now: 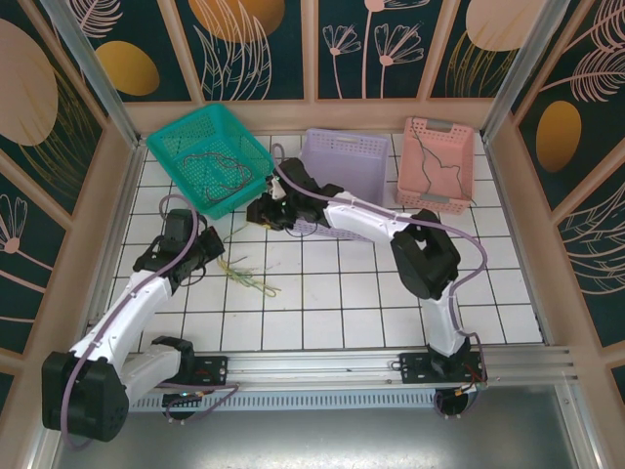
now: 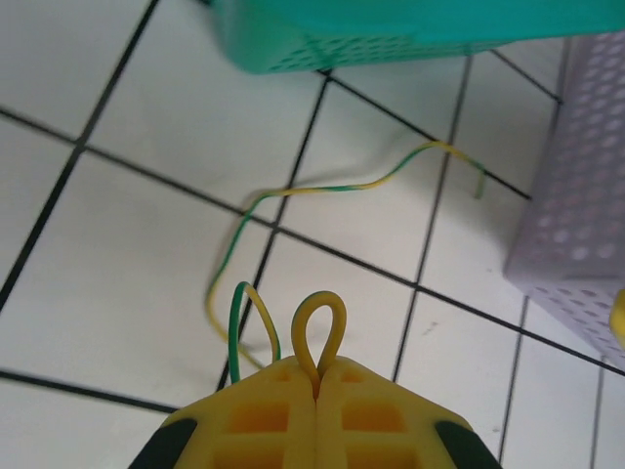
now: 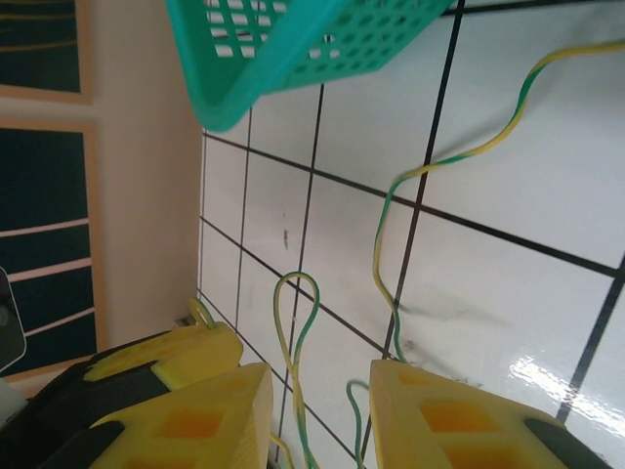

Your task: Untangle the cables

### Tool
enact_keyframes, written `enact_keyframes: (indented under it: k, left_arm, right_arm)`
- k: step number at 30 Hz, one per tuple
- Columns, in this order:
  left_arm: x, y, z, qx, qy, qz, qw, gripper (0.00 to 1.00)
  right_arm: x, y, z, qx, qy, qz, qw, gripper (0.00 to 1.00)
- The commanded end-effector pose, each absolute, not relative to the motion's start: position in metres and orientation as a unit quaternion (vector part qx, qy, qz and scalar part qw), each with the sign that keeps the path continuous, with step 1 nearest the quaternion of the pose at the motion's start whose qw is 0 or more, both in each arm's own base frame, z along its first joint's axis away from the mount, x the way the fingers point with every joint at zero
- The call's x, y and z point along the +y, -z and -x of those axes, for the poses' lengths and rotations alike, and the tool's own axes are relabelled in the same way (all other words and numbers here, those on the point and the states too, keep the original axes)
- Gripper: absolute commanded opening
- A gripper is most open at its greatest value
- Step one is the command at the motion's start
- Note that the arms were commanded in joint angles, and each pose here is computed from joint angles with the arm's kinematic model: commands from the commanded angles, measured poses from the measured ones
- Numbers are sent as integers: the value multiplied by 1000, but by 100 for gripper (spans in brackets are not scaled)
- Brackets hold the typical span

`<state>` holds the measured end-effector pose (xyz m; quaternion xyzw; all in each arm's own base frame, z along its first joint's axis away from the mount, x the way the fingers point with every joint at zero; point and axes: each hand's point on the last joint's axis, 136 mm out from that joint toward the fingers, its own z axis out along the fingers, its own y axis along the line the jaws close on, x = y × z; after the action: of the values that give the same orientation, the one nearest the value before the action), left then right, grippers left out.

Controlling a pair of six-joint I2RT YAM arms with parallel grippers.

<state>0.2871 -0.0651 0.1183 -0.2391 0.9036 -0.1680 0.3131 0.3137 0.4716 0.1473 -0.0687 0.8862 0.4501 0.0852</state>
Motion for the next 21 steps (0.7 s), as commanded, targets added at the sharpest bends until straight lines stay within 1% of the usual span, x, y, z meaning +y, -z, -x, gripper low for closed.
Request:
enact_keyframes:
  k: [1,5,9,13,16,21]
  left_arm:
    - [-44,-115,-282,879,141,321,323,0]
    - [-33,-99,-279,865,123,367,319,0]
    - [-35,-93,-283,852,137,391,319,0]
    - [-35,-93,-284,846,143,401,320,0]
    - [-37,-96,-283,844,150,401,321,0]
    - [-40,-95,-280,843,164,401,319,0]
  right_arm:
    - [477,-128,-308,899,-424,78,79,32]
    - [490,-116,-315,905,-413,64,80,33]
    - [502,-107,-333,921,-378,21,97,34]
    - [493,-73,-348,942,-315,-47,103,35]
    - [485,-50,-357,947,-290,-89,108,37]
    - [491,-43,-374,944,-279,-112,133,44]
